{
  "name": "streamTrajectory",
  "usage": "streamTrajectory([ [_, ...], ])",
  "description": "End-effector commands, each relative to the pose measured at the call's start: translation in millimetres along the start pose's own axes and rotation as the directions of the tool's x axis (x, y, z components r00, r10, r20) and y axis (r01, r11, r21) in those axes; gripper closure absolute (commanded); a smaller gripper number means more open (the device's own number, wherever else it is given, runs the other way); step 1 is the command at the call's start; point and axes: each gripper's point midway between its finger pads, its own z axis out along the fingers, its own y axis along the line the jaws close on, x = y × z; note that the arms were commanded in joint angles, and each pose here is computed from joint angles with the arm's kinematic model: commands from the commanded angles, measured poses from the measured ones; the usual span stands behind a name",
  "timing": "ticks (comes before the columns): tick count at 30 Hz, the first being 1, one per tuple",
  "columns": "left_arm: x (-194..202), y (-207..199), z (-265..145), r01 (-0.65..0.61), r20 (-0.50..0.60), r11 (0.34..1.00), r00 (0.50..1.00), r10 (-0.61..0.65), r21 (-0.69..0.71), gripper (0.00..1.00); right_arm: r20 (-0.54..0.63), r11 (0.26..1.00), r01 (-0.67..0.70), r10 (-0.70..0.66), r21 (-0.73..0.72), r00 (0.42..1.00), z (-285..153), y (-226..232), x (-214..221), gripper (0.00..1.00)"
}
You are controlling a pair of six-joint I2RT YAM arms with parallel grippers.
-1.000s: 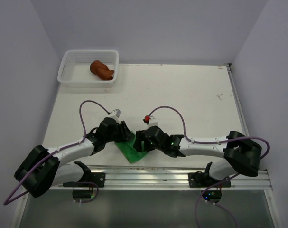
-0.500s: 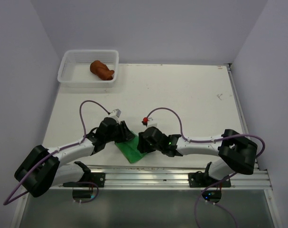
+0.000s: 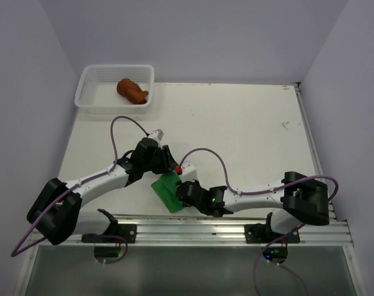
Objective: Roll the towels
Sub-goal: Roll the towel
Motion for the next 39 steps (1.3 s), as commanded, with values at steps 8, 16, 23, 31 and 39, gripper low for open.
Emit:
streamTrajectory([
  [8,-24.1,-17.7,-3.7,-0.033,0.027,0.999,0.999,0.032,0.034,0.53,0.095,0.872,0.270,-0.335,0.409,0.937,1.9,-25.7,-24.3,0.79],
  [16,-18.0,-13.2,-11.5,-0.031,0.019,0.999,0.999,0.030,0.029,0.53,0.047,0.763,0.434,-0.516,0.479,0.855,-0.4,9.5,-3.9,0.77],
  [23,-7.9,-14.5,-25.5,-0.019,0.011,0.998,1.000,0.019,0.062,0.53,0.004,0.759,0.471,-0.529,0.448,0.849,5.1,19.6,13.0,0.71],
  [31,3.7,-23.7,-47.4,-0.003,0.006,0.990,1.000,0.002,0.144,0.53,-0.034,0.736,0.501,-0.548,0.456,0.836,12.1,25.5,18.1,0.70],
  [39,43.0,0.4,-37.7,0.013,-0.083,0.993,0.997,-0.004,0.116,0.53,-0.035,0.755,0.489,-0.529,0.437,0.848,14.4,28.7,23.2,0.68],
])
